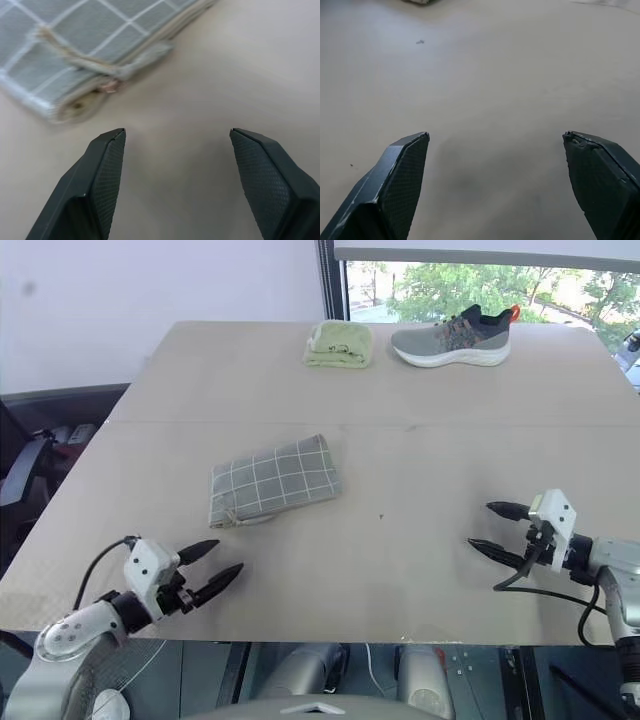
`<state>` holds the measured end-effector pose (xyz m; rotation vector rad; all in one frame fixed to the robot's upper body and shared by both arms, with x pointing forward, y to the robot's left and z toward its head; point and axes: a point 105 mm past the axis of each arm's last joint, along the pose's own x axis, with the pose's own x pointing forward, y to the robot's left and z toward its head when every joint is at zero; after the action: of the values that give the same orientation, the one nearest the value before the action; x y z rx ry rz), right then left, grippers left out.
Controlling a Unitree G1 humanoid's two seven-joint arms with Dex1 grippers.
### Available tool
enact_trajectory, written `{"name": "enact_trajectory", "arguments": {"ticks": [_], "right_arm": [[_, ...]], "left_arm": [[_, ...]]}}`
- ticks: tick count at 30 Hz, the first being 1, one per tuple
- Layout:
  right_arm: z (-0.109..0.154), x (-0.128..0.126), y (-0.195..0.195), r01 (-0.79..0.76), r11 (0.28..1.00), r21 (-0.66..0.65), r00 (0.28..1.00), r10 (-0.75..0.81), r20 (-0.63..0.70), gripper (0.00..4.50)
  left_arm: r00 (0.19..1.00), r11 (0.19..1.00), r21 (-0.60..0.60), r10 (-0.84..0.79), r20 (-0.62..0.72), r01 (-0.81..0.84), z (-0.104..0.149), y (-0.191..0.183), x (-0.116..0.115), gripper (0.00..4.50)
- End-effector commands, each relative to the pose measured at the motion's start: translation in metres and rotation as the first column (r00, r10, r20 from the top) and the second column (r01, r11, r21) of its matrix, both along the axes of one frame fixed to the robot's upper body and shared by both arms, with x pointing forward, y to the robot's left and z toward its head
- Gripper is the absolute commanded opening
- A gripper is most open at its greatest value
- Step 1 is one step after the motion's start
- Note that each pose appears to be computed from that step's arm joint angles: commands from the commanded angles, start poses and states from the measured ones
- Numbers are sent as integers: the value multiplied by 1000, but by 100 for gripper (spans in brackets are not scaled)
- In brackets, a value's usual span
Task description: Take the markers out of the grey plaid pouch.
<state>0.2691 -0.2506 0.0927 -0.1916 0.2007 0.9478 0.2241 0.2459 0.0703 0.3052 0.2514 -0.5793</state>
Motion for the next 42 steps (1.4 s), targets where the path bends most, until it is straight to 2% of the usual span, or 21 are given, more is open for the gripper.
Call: {"name": "enact_trajectory", "arguments": {"ticks": [1,4,8,10,13,15,19,27,32,35,39,42], "right_arm": [[17,-6,3,-32,997,73,999,32,3,436],[19,-12,2,-45,996,83,999,47,-17,436],[32,-17,4,-50,988,144,998,55,-32,436],[39,-22,10,-68,978,200,995,81,-57,436],[42,-28,18,-92,971,219,990,113,-87,436],[43,-31,25,-113,970,215,986,136,-98,436],[53,-33,34,-137,963,232,983,160,-85,436],[59,-31,35,-126,968,218,988,142,-61,436],[56,-32,34,-113,971,210,990,128,-62,436],[56,-32,34,-109,971,212,990,124,-62,436],[53,-32,34,-100,973,208,991,116,-65,436],[51,-33,35,-99,973,210,991,115,-67,436]], "left_arm": [[995,986,165,9,100,-26,12,21,6,342],[987,952,304,-15,161,-35,18,37,11,342],[971,840,527,-6,239,-125,28,91,21,342],[960,791,600,-66,272,-116,29,99,29,342],[911,757,633,-135,391,-160,39,96,50,342],[863,719,684,-265,429,-119,36,73,61,342],[802,625,780,-475,363,17,16,36,74,342],[739,690,693,-575,351,208,5,-4,81,342],[665,666,662,-671,328,345,4,-33,73,342],[607,614,653,-742,285,444,-2,-47,58,342],[571,546,649,-796,204,530,-13,-53,42,342],[584,586,607,-777,235,536,-10,-64,39,342]]}}
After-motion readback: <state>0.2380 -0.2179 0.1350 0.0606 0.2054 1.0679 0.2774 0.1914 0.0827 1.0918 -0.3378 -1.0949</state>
